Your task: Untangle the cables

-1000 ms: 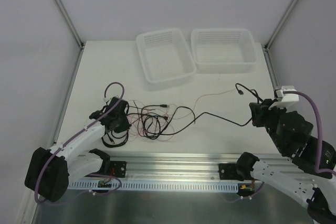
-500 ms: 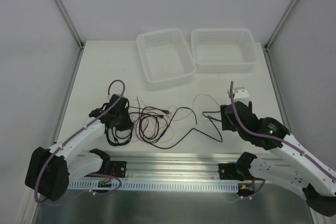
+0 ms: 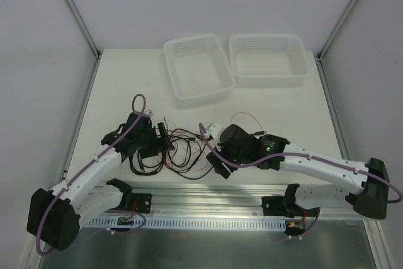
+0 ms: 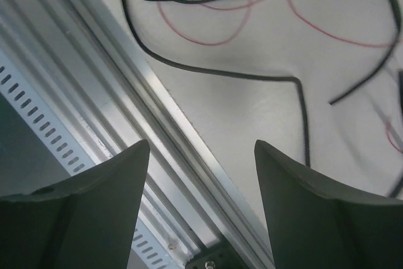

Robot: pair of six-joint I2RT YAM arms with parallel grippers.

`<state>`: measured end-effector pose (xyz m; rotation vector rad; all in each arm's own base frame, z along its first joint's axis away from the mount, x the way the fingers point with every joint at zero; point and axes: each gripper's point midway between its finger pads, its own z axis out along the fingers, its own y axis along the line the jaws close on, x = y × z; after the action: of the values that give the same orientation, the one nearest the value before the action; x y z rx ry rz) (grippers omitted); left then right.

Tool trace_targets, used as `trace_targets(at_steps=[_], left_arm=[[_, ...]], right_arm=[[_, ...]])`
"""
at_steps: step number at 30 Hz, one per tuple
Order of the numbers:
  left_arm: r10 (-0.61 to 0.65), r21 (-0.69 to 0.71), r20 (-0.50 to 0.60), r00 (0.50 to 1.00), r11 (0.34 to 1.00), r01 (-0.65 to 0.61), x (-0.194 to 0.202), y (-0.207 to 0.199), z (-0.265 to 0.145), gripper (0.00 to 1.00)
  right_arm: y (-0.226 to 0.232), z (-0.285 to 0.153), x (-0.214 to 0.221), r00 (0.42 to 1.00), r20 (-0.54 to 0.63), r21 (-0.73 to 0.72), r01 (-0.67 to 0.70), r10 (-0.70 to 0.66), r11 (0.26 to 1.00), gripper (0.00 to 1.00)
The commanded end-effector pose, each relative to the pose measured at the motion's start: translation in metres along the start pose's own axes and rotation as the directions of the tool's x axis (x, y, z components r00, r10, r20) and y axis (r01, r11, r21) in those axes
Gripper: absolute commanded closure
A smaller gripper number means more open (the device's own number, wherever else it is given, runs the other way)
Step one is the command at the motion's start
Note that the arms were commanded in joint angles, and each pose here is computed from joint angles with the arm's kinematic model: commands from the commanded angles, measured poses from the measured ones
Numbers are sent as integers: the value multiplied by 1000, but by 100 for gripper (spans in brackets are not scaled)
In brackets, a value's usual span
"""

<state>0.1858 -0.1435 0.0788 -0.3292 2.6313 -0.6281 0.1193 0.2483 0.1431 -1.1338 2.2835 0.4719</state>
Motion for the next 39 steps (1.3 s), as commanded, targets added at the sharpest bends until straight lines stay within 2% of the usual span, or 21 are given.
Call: trace_targets(at_steps=[1, 5, 10, 23, 26, 27, 30, 31, 32, 33, 39], left_arm=[[0, 35, -17, 1000, 999, 1, 1, -7, -1, 25], [1, 0, -51, 999, 1000, -1, 4, -2, 11, 27], [-4, -41, -45, 999, 999, 3, -4, 2, 24, 29], [-17, -187, -54, 998, 982, 7, -11, 29, 59, 34], [-23, -224, -40, 999, 974, 13, -17, 37, 62, 35], [-23, -229, -35, 999, 973, 14, -19, 37, 63, 35], [-40, -258, -19, 999, 966, 34, -29, 44, 66, 35], [-59, -266, -9, 998, 962, 55, -34, 48, 66, 35], [-65, -272, -10, 998, 960, 60, -36, 50, 67, 35], [-74, -276, -4, 997, 959, 70, -40, 51, 67, 35], [-144, -333, 27, 989, 932, 145, -57, 72, 72, 35]], right_arm=[[47, 19, -20, 990, 58, -186, 139, -130, 973, 29], [57, 58, -6, 967, -35, -197, 242, -253, 950, 29], [66, 85, 1, 928, -84, -241, 336, -364, 911, 30], [82, 137, 25, 882, -180, -322, 366, -436, 873, 35], [80, 135, 31, 873, -199, -312, 375, -446, 873, 44], [80, 133, 32, 872, -201, -312, 376, -447, 873, 55], [72, 129, 39, 864, -228, -288, 380, -448, 879, 76], [69, 127, 42, 865, -236, -277, 377, -443, 884, 90], [62, 126, 50, 860, -257, -259, 378, -441, 889, 95], [60, 119, 47, 869, -237, -247, 378, -434, 892, 99], [41, 78, 49, 905, -205, -165, 342, -372, 925, 99]])
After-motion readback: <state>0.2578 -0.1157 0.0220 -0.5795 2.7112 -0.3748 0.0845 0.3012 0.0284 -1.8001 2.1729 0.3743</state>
